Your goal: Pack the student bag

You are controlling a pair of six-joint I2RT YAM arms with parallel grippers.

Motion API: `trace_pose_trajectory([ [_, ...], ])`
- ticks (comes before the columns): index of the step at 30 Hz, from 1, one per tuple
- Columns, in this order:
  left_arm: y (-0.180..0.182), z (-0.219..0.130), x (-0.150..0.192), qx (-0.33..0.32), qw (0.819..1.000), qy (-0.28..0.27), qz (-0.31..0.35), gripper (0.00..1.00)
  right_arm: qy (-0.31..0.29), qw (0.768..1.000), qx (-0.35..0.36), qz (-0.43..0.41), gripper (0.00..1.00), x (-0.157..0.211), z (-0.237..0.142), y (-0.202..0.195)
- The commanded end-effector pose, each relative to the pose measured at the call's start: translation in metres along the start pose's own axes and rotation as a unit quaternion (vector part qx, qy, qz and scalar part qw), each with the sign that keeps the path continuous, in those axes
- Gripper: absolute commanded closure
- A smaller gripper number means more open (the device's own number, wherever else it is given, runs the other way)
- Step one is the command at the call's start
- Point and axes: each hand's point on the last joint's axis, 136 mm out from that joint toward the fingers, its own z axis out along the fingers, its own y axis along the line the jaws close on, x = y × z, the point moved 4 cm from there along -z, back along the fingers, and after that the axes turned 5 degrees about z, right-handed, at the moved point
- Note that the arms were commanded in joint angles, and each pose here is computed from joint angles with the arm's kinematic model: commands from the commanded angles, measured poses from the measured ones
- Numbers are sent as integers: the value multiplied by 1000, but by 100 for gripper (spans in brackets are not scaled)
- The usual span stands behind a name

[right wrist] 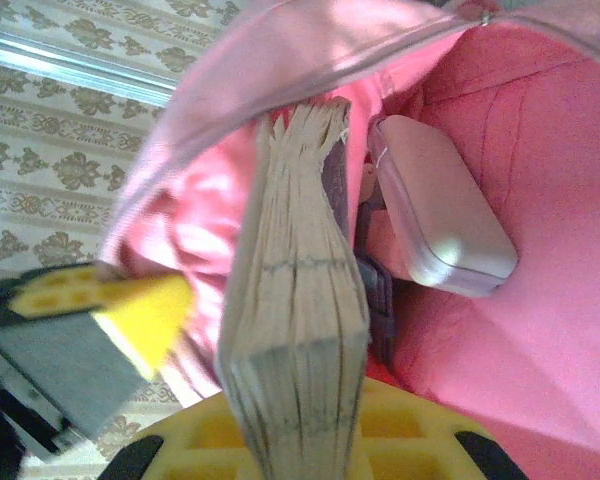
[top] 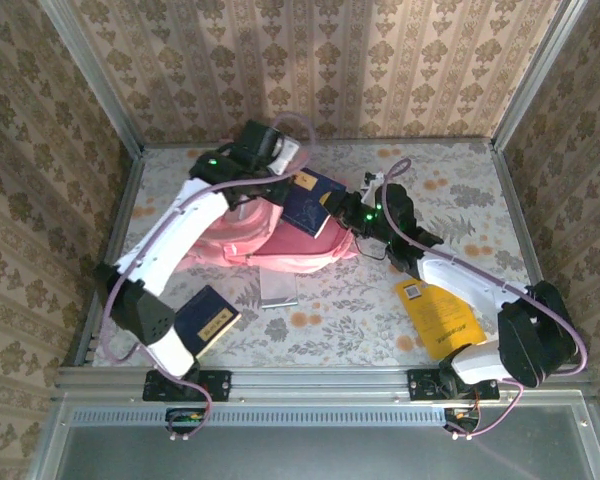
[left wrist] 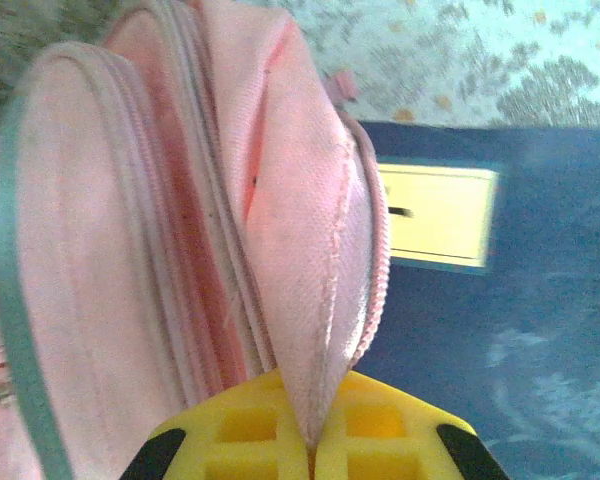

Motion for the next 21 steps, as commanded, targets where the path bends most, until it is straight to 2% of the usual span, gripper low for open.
trace_pose_trajectory([
  [1, 30, -63, -23, -25, 993, -112, -32, 100, -12, 1000, -5, -26, 100, 2, -5, -2],
  [6, 46, -85, -17, -38, 988, -142, -45, 100, 0, 999, 19, -41, 100, 11, -2, -19],
  [9, 49, -91, -14, -40, 985, -159, -47, 100, 14, 995, 41, -86, 100, 19, -1, -14],
  [12, 45, -90, -13, -23, 985, -166, -46, 100, 22, 993, 25, -110, 100, 25, 1, 2],
  [16, 39, -88, -16, 3, 984, -170, -51, 100, 25, 995, -2, -101, 100, 27, 2, 24],
  [21, 32, -85, -19, 32, 982, -179, -57, 100, 14, 999, -10, -37, 100, 28, 3, 34],
])
